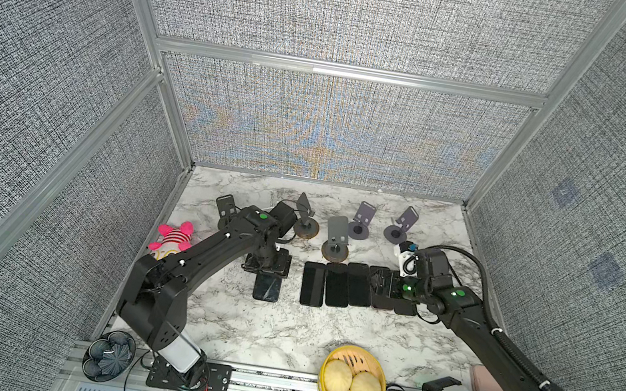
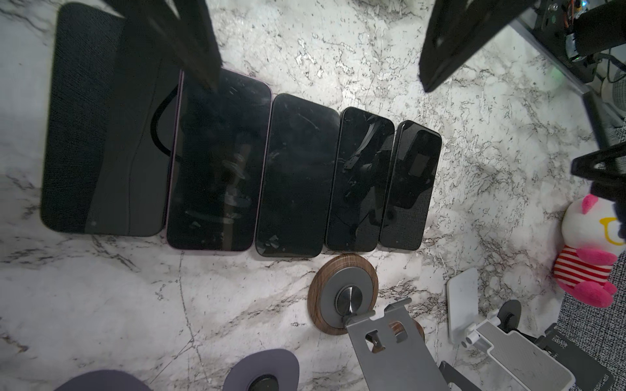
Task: Remove the phone from the phone stand
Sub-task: 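Lower the black phone flat at the end of the row nearest the left gripper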
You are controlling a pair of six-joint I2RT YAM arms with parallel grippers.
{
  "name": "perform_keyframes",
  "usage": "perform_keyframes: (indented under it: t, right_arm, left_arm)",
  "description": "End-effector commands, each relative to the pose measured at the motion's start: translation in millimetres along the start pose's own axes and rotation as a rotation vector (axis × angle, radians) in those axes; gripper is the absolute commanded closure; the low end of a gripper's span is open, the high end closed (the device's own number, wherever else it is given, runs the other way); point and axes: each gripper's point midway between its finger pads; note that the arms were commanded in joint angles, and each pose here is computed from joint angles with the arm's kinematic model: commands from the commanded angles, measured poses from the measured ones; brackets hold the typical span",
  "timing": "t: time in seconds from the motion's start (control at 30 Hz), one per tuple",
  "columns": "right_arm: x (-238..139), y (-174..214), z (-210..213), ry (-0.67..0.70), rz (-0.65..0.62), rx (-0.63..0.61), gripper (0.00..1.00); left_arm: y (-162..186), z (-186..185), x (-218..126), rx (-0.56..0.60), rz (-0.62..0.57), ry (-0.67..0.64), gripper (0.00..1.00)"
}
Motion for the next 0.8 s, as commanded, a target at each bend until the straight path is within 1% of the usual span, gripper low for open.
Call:
perform_keyframes:
  t: [0.0,0.2,0.3,0.43,0.7,0.77]
  right_arm:
    - [-1.9,1.5,-2.4,0.013,-0.004,-0.001,0.08]
    - [-1.8,-0.5,-2.6,0.016,-0.010,0.000,0.08]
    - [-1.6,-0.8,-1.5,0.017,-0.006,-0.005,0.08]
    - [-0.8,-1.2,-2.5,0.023,-0.005,-0.009,0.08]
    - [2.5,-0.4,-3.7,0.028,0.002,-0.009,0.08]
    - [3.1,-0.8,-4.4,0.031,0.001,-0.010,0.08]
  left_arm:
    - [-20.0,-11.6,12.8,-0.022,-0.044,0.033,1.00]
    - [-37.3,-20.1,40.7,-0.017,-0.042,0.028,0.99]
    - [-40.1,-21.5,53.3,-0.001,-0.019,-0.012,0.99]
    - [-42.9,-19.6,65.3,0.007,-0.004,-0.048,0.96]
    - [-44.7,-18.8,80.6,0.012,0.024,-0.064,0.92]
    - [-44.2,-20.3,84.9,0.011,0.031,-0.053,0.89]
Point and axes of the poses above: each gripper's point midway between its finger pads, its own x axis out along the fingers, its own z axis along the line the jaws close on, y = z × x, and after that the axes turned 13 degrees about x, right-handed
